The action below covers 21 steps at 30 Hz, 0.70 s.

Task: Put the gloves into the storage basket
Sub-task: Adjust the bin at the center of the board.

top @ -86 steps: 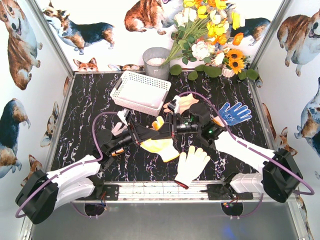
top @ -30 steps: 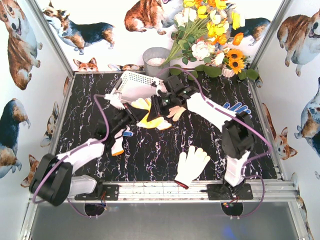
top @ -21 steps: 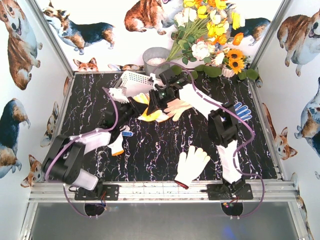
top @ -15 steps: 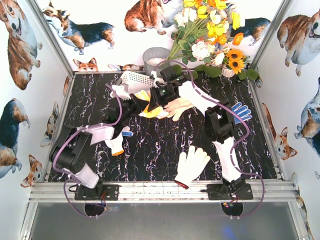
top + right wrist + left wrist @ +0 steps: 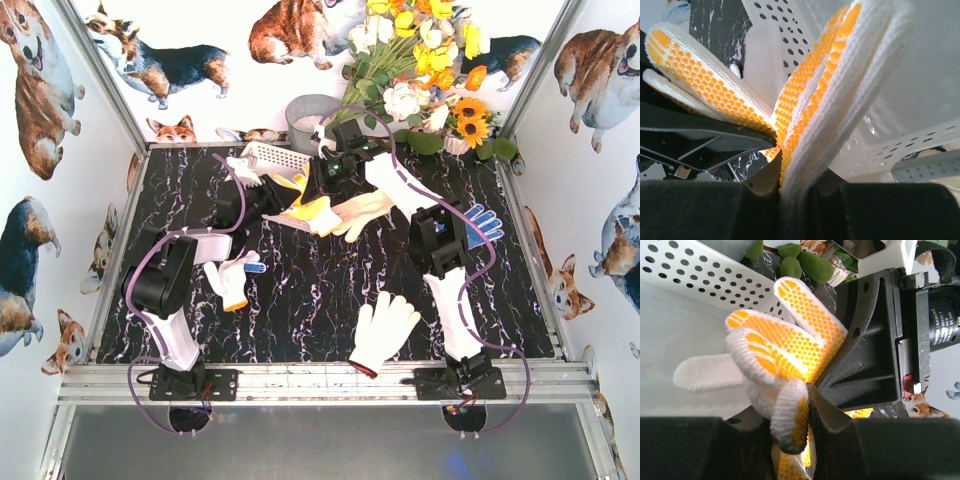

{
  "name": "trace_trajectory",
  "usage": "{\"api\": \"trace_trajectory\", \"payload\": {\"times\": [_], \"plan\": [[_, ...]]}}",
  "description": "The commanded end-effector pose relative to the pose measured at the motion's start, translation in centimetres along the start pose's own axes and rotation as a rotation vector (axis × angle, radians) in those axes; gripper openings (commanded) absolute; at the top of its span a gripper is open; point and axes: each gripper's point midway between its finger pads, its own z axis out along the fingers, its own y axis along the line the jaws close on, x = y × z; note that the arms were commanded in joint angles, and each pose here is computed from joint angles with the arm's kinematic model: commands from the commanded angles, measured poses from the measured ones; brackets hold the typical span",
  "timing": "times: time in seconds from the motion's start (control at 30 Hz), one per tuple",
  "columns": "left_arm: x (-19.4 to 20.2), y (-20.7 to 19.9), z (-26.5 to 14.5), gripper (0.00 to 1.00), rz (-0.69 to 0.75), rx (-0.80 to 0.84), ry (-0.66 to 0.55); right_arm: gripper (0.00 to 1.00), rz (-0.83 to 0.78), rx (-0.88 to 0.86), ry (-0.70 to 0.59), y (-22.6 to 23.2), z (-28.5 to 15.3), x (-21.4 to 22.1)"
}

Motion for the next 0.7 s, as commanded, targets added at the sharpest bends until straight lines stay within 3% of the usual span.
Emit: {"api": "trace_trajectory", "payload": {"times": [0.0,0.07,0.3,0.47,0.67], "plan": [[-2.3,-0.2,0.4,0.21,0.047,0.045,-0.039,0.08,-0.065,0.006,-0.089,-0.3,-0.2,-3.2],[-2.4,0.3,0.4,0.37,0.042,0.036,-0.031,0.08,-0.062,0.007,-0.109,-0.5,0.0,-3.7],[-3.0,2.0,-0.1,0.57,0.078,-0.023,-0.014,0.08,-0.006,0.047,-0.171,-2.1,0.8,-5.3],[-3.7,2.7,-1.0,0.66,0.140,-0.100,-0.001,0.07,0.045,0.087,-0.168,-3.7,1.9,-5.1],[-4.8,2.5,-2.6,0.68,0.199,-0.169,0.000,0.07,0.030,0.170,-0.111,-5.0,2.8,-3.2]]}}
